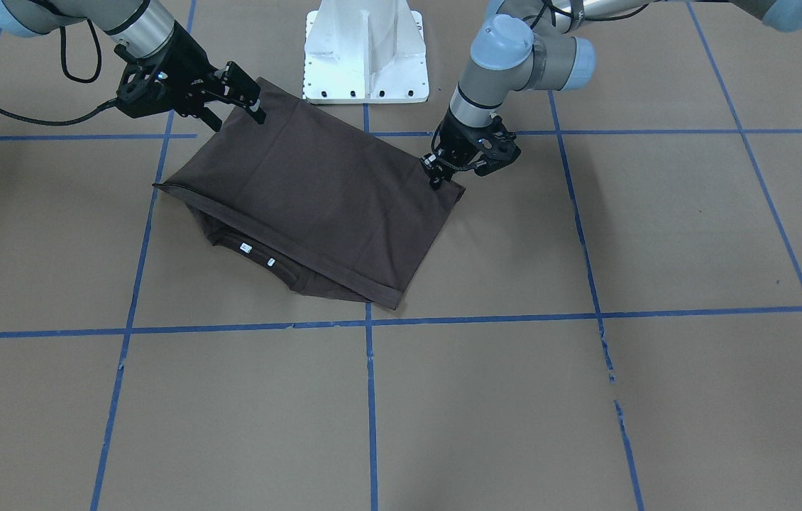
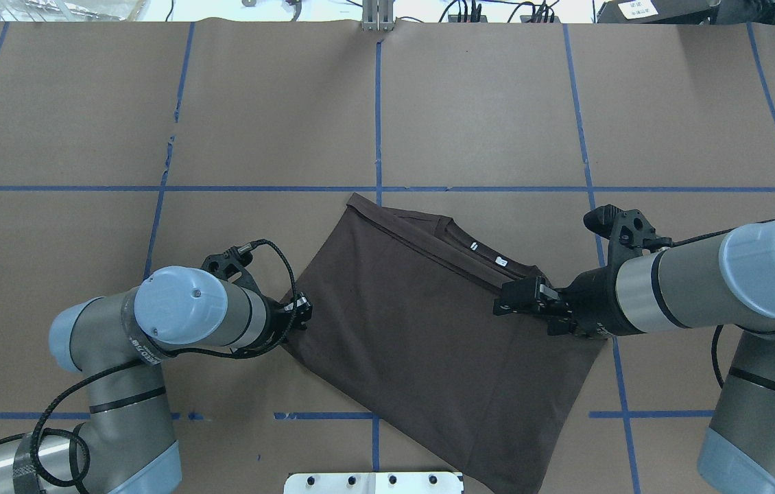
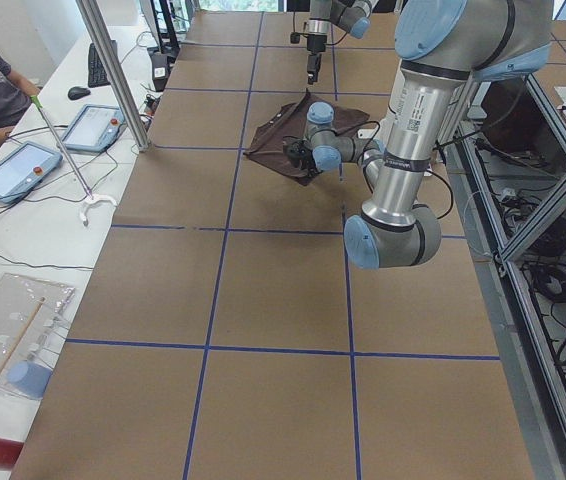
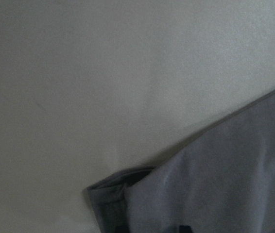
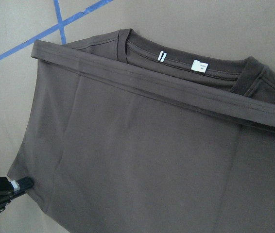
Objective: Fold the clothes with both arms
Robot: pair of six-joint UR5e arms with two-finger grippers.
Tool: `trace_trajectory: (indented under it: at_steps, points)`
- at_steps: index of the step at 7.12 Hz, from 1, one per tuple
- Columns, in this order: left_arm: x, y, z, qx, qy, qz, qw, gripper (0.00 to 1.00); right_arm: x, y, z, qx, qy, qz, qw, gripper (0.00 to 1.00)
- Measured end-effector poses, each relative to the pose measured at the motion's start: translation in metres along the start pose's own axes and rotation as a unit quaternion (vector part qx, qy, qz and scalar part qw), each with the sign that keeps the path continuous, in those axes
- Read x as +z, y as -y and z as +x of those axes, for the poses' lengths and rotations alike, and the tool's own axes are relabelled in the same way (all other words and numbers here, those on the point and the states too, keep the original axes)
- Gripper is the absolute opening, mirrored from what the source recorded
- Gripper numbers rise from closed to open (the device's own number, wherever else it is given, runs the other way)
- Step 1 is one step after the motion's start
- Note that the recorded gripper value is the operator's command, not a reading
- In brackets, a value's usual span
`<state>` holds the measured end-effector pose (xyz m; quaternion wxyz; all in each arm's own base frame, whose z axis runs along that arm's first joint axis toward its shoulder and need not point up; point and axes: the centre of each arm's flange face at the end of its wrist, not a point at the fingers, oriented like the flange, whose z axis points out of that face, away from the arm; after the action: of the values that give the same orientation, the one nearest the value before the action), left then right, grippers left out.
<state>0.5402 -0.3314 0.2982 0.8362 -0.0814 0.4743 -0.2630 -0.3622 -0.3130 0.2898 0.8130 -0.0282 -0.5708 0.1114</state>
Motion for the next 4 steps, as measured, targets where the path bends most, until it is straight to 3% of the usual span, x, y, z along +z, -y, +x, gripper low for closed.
trace_trajectory:
  at_steps: [2,4]
  points:
    - [-0.003,0.013,0.001,-0.001,0.004,0.009,0.9999,0.0,0.0,0.0,0.001,0.001,-0.001,0.0,1.0,1.0]
    - [-0.014,0.049,0.008,0.003,0.016,0.039,0.9991,0.0,0.001,0.001,0.002,0.001,-0.002,0.001,1.0,1.0]
